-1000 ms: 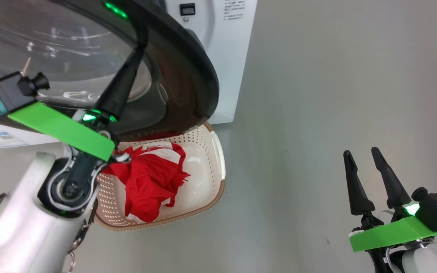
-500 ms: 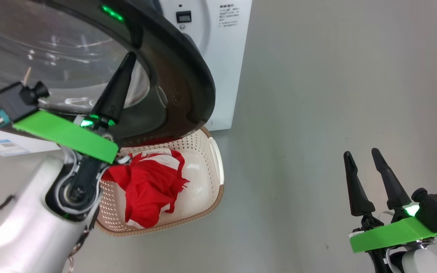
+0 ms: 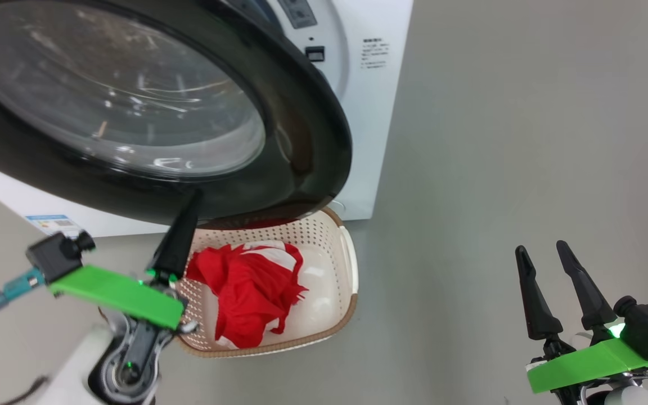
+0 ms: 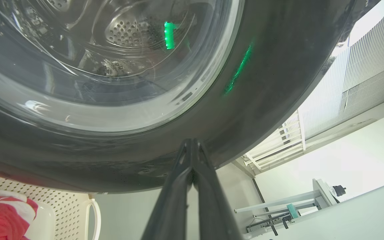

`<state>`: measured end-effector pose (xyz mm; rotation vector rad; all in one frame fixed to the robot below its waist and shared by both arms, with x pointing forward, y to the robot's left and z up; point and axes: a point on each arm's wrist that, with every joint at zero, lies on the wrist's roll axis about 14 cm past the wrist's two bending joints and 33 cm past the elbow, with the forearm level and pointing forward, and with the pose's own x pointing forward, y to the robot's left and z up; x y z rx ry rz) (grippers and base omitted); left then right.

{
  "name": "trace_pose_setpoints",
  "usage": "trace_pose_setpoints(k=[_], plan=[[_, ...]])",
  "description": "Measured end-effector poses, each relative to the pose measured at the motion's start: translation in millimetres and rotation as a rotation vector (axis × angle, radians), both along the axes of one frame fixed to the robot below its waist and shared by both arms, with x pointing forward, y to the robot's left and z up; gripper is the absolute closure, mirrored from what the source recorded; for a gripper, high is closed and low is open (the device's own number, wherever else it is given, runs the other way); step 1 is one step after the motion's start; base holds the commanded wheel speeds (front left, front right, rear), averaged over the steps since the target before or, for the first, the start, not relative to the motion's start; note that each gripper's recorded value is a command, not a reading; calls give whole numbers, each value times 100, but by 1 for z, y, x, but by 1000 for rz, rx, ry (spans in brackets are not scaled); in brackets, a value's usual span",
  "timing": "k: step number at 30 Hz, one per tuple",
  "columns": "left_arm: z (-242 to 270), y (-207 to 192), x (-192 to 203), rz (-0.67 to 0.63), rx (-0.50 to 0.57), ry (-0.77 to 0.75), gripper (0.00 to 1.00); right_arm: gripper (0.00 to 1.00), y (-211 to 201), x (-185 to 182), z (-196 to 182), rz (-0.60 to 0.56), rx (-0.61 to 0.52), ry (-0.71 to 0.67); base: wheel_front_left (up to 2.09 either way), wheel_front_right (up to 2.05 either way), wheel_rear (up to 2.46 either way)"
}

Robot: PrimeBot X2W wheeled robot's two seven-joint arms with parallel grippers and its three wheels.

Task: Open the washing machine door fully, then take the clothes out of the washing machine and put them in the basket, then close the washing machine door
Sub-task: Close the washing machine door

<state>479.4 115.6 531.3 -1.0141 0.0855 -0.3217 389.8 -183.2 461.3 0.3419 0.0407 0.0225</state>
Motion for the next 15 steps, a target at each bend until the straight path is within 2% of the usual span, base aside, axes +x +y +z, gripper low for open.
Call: trace_pose_setpoints(k=[3,15], plan=[[-10,11,-13,27,26,22,85,0,6,2,5,19,3,-15,0,0,0],[-30,55,-55,166,84,61,55,0,21,-6,6,68,6,-15,0,0,0]])
